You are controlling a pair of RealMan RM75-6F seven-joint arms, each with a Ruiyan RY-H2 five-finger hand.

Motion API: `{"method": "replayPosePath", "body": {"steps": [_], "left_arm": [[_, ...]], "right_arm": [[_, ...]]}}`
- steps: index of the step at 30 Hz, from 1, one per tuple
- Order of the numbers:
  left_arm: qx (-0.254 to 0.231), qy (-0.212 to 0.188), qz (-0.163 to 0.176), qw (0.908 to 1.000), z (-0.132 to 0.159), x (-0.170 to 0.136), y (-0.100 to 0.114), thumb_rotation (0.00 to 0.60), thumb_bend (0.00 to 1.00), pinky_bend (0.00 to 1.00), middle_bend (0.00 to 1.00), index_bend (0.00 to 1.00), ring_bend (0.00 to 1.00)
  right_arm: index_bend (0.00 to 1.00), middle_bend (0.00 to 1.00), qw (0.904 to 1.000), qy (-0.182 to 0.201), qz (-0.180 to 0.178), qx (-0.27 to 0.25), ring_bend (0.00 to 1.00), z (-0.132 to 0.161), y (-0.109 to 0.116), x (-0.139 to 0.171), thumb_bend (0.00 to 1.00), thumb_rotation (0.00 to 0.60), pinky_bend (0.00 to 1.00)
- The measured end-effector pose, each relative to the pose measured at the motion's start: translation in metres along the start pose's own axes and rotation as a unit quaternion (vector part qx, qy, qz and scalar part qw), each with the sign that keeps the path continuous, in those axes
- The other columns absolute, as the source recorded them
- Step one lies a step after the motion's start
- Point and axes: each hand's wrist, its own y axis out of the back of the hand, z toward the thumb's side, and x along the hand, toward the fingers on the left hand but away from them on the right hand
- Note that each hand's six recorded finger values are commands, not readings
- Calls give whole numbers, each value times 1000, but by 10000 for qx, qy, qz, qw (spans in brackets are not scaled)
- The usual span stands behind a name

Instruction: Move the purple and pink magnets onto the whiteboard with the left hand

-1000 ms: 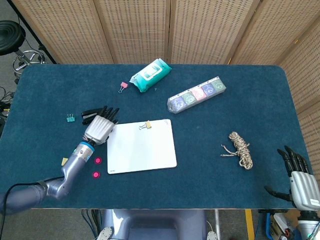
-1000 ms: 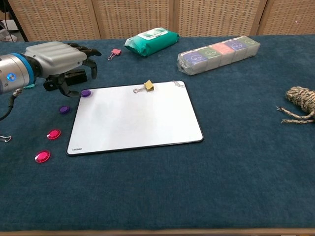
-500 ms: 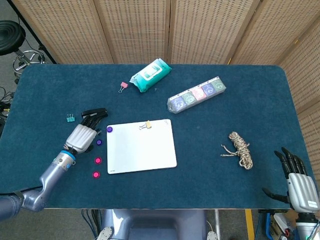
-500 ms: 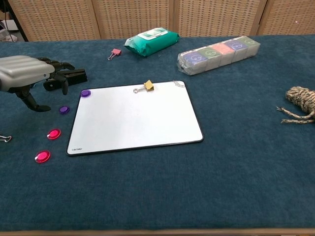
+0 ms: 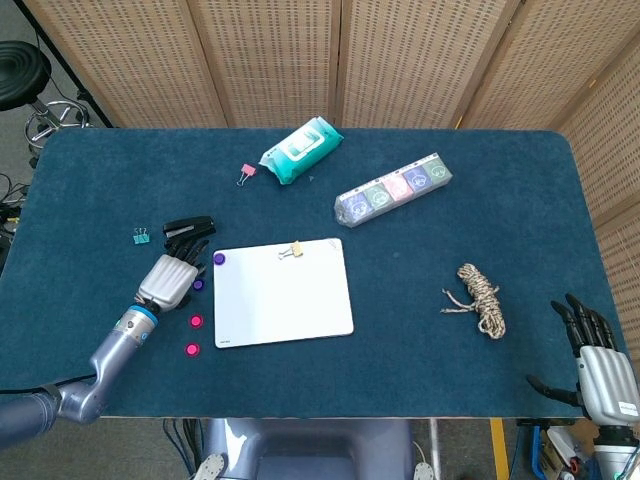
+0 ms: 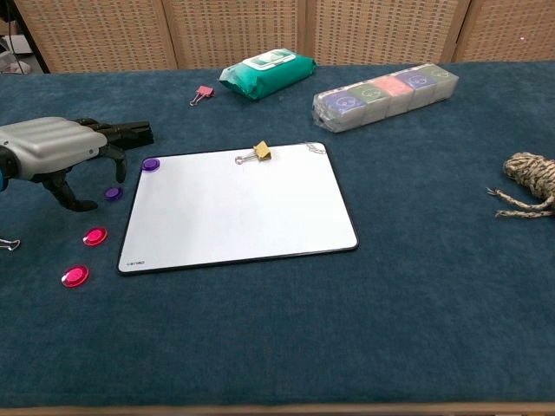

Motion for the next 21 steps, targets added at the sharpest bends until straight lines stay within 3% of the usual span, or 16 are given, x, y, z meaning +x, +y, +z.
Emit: {"method": "replayPosePath", "body": {"steps": [21], "left_arm": [[-34,5,-60,10000,5,7,-7,600,286,0,0,472,0]], "right_arm": [[81,0,10000,-3,3,-13,0,0,0,0,0,600,0]]}}
